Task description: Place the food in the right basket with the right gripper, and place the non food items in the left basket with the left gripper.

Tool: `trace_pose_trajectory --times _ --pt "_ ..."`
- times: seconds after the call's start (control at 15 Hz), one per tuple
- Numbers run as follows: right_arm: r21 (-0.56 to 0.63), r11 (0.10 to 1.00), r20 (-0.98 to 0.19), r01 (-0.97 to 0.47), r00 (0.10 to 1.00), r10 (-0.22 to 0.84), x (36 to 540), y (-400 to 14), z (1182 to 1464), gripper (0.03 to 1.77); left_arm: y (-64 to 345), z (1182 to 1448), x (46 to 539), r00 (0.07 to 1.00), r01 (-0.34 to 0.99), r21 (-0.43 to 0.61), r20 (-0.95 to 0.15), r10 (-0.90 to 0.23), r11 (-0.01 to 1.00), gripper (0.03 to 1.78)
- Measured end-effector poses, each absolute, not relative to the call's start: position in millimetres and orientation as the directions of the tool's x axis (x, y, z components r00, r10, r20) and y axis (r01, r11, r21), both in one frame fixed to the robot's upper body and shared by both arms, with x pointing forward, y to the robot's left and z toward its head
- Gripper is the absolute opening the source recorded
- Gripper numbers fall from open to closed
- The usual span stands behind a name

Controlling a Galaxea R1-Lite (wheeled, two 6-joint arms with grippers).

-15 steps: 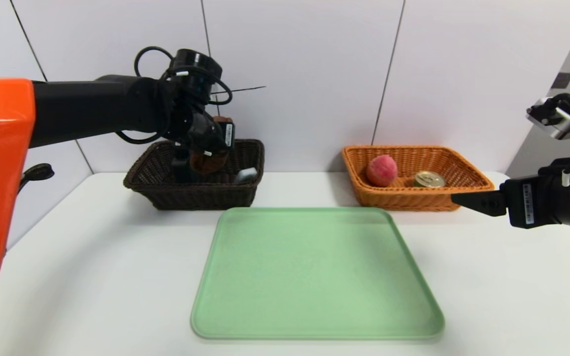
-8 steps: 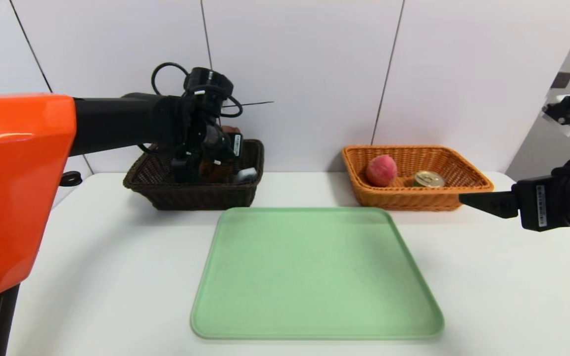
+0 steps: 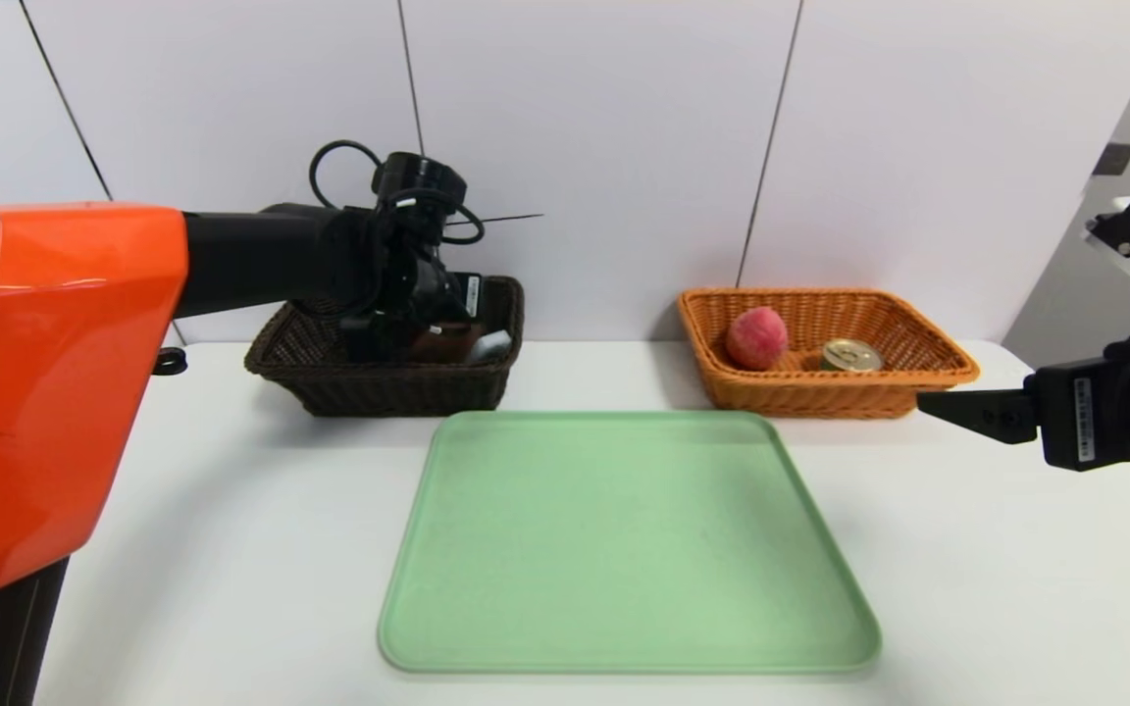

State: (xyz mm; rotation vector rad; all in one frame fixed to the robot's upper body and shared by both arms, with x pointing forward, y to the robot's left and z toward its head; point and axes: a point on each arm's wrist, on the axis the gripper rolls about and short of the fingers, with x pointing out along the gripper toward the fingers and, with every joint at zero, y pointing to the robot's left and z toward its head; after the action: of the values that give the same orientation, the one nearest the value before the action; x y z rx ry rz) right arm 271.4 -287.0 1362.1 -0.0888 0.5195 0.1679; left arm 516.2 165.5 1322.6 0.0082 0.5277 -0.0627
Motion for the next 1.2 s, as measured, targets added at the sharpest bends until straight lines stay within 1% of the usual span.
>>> trace_pose_trajectory --times 0.27,0.4,0.53,0.8,0.87,1.0,1.13,1.2 --pt "-0.043 0.982 -0.502 -0.182 0.854 0.136 271 -287 1361 1.70 171 1326 519 0.875 0.060 0.001 -0.482 -0.052 0.998 1.44" --pt "-0.045 0.982 -0.500 -0.184 0.855 0.137 271 -287 1362 1.70 173 1339 513 0.888 0.062 -0.001 -0.457 -0.055 0.998 1.50" --pt "-0.045 0.982 -0.497 -0.182 0.857 0.136 271 -287 1363 1.70 178 1363 500 0.909 0.068 -0.005 -0.412 -0.064 0.998 1.54" --pt "-0.047 0.982 -0.490 -0.185 0.860 0.139 272 -287 1365 1.70 194 1431 453 0.955 0.104 0.037 -0.281 -0.089 0.994 1.61" --pt "-0.046 0.981 -0.484 -0.187 0.864 0.142 272 -287 1367 1.70 200 1444 439 0.960 0.109 0.047 -0.266 -0.093 0.993 1.62" --pt "-0.027 0.976 -0.435 -0.216 0.881 0.183 274 -285 1377 1.70 212 1462 410 0.953 0.118 0.053 -0.288 -0.098 0.992 1.64" --pt "-0.009 0.957 -0.334 -0.291 0.903 0.271 279 -282 1390 1.70 224 1466 377 0.928 0.139 0.062 -0.356 -0.108 0.988 1.66" --pt "-0.022 0.937 -0.282 -0.349 0.901 0.329 282 -280 1395 1.70 231 1465 361 0.920 0.145 0.065 -0.377 -0.110 0.987 1.66"
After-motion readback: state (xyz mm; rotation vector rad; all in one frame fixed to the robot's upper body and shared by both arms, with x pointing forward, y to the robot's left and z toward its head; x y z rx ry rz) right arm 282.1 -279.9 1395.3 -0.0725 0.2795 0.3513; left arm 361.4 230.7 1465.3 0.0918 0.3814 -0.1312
